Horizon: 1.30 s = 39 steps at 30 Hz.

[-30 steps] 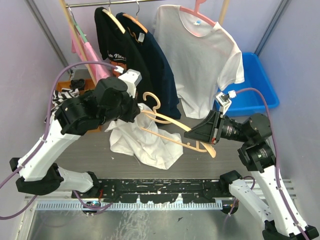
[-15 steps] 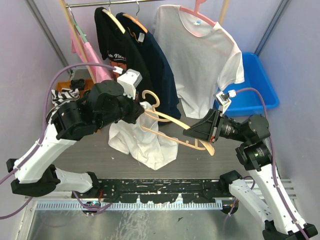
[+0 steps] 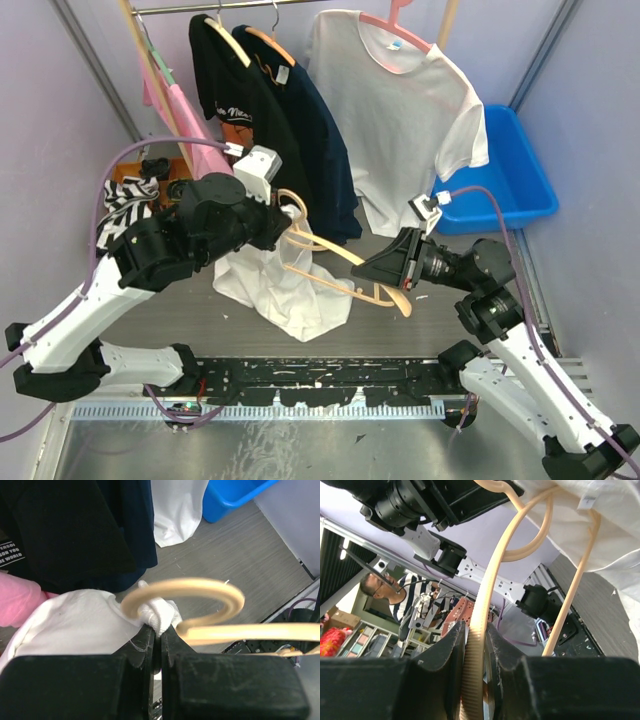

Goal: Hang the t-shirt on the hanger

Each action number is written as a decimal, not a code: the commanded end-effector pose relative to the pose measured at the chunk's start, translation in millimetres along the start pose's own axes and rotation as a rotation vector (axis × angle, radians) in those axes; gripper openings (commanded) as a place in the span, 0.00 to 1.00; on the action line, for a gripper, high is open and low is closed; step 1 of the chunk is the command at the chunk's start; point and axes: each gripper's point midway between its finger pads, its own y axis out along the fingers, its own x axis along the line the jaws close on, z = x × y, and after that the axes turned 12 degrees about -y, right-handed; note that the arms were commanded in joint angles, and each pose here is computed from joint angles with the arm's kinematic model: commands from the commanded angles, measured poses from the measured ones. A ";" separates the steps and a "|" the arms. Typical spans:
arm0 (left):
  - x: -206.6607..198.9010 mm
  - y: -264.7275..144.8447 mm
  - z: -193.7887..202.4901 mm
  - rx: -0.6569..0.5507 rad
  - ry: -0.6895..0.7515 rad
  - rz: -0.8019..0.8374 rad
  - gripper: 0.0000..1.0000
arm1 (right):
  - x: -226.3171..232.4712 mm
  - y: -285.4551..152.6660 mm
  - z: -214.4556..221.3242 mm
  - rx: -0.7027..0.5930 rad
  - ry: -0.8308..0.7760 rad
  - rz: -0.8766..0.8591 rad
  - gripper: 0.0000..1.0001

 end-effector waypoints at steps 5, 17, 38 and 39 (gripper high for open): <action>-13.3 4.4 -7.3 -0.065 -0.043 0.065 0.22 | 14.1 18.1 2.6 -0.093 -0.071 -0.084 0.01; 1.6 -8.4 20.8 -0.026 -0.053 0.081 0.31 | -7.7 21.3 11.1 -0.095 -0.071 -0.027 0.01; 69.1 -19.2 55.2 -0.079 -0.098 -0.137 0.42 | -43.2 14.7 59.0 -0.109 -0.023 -0.109 0.01; 77.2 -19.7 60.6 -0.083 -0.113 -0.168 0.42 | -45.2 13.9 61.3 -0.112 -0.019 -0.111 0.01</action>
